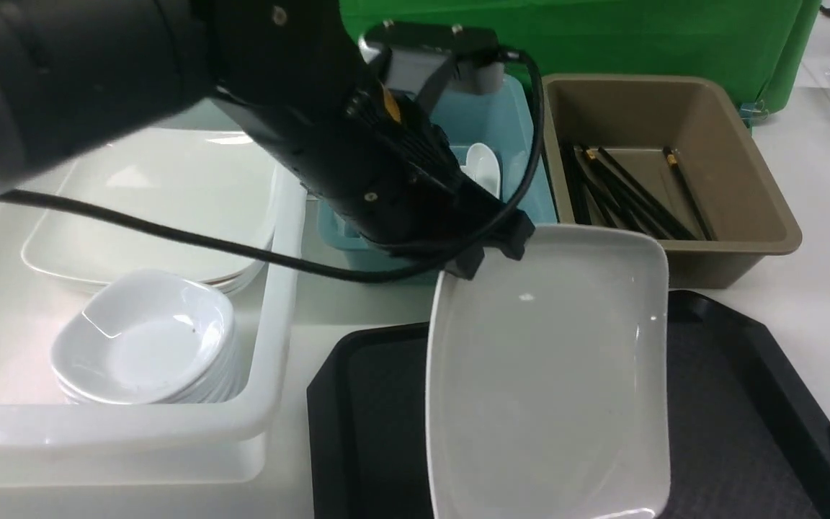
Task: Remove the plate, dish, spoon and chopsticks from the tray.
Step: Use the left arm to put the plate into the large storage box on the left
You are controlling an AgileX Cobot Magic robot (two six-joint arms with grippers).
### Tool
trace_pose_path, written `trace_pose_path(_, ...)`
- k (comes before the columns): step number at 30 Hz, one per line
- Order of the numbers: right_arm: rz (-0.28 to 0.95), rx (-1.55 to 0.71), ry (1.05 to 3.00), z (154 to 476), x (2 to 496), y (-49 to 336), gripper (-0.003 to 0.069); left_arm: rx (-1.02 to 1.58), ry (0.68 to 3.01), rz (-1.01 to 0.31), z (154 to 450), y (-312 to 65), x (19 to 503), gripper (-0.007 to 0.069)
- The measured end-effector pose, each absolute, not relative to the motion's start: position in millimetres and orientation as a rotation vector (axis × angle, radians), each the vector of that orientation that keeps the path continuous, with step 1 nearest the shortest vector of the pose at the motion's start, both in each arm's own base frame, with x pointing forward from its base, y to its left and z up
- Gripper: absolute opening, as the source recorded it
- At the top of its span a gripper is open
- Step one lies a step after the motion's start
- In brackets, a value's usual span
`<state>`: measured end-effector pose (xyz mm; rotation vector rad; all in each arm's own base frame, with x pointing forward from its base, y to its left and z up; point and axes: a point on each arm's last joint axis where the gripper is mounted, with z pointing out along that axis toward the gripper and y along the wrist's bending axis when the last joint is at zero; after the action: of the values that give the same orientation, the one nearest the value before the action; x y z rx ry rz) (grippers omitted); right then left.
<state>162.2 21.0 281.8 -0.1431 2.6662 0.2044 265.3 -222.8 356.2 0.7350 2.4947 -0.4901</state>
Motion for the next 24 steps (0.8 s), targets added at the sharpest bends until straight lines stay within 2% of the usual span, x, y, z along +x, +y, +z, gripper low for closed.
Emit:
trace_pose_path(9,0.204,-0.143,2.665,282,162,21,0.0554,0.62,2.433,-0.476,403,-196,274,0.0026)
trace_pose_path(17,0.204,-0.143,2.664,282,162,21,0.0554,0.419,2.383,-0.436,447,-144,294,0.0026)
trace_pose_path(24,0.204,-0.143,2.663,282,162,21,0.0554,0.104,2.245,-0.446,489,-46,306,0.0026)
